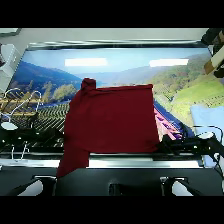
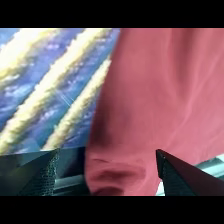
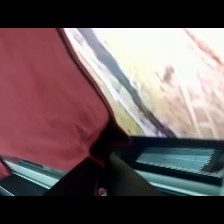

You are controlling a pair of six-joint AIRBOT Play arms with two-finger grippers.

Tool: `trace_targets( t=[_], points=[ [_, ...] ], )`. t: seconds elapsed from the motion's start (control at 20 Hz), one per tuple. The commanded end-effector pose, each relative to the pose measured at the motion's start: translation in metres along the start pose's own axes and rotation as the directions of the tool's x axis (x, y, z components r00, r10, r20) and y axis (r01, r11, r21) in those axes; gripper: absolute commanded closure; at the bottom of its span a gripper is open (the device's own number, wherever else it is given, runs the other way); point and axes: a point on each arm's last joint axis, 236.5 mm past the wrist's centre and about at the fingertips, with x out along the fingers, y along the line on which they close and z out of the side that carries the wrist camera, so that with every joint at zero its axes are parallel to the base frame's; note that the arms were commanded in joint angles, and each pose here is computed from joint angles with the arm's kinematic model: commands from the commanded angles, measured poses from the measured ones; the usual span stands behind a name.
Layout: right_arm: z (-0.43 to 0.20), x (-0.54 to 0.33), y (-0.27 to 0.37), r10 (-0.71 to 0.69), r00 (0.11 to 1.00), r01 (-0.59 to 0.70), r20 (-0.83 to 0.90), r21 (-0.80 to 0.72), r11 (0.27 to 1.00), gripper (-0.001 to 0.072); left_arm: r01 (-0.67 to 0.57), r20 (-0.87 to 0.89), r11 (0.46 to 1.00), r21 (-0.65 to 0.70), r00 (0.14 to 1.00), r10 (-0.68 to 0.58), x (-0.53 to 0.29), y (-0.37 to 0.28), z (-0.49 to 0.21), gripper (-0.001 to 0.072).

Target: Fold the clothes and pants, and hang the long-sleeved shirts on hangers.

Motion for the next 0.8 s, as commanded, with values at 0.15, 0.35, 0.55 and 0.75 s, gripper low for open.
trace_targets(
  t=[0.15, 0.35, 0.55, 0.75],
  points=[
    [0.007, -0.001, 0.026, 0.111, 0.993, -0.111, 0.032, 0.002, 0.994, 0.0679, 0.015, 0.015, 1.0, -0.007, 1.0, -0.014, 0.019, 0.0, -0.005, 0.0011],
    [0.005, -0.003, 0.036, 0.154, 0.988, -0.153, 0.021, -0.008, 0.988, 0.0679, 0.011, 0.016, 1.0, -0.006, 1.0, -0.011, 0.024, -0.001, -0.003, 0.0136],
    [0.006, -0.008, 0.063, 0.265, 0.964, -0.264, 0.026, -0.044, 0.964, 0.068, 0.077, 0.01, 0.997, -0.031, 0.997, -0.077, 0.032, -0.019, -0.002, 0.0633],
    [0.025, -0.02, 0.097, 0.32, 0.945, -0.306, 0.063, -0.168, 0.937, 0.0681, 0.162, 0.102, 0.987, 0.026, 0.981, -0.163, 0.011, -0.054, 0.03, 0.0691]
  ],
)
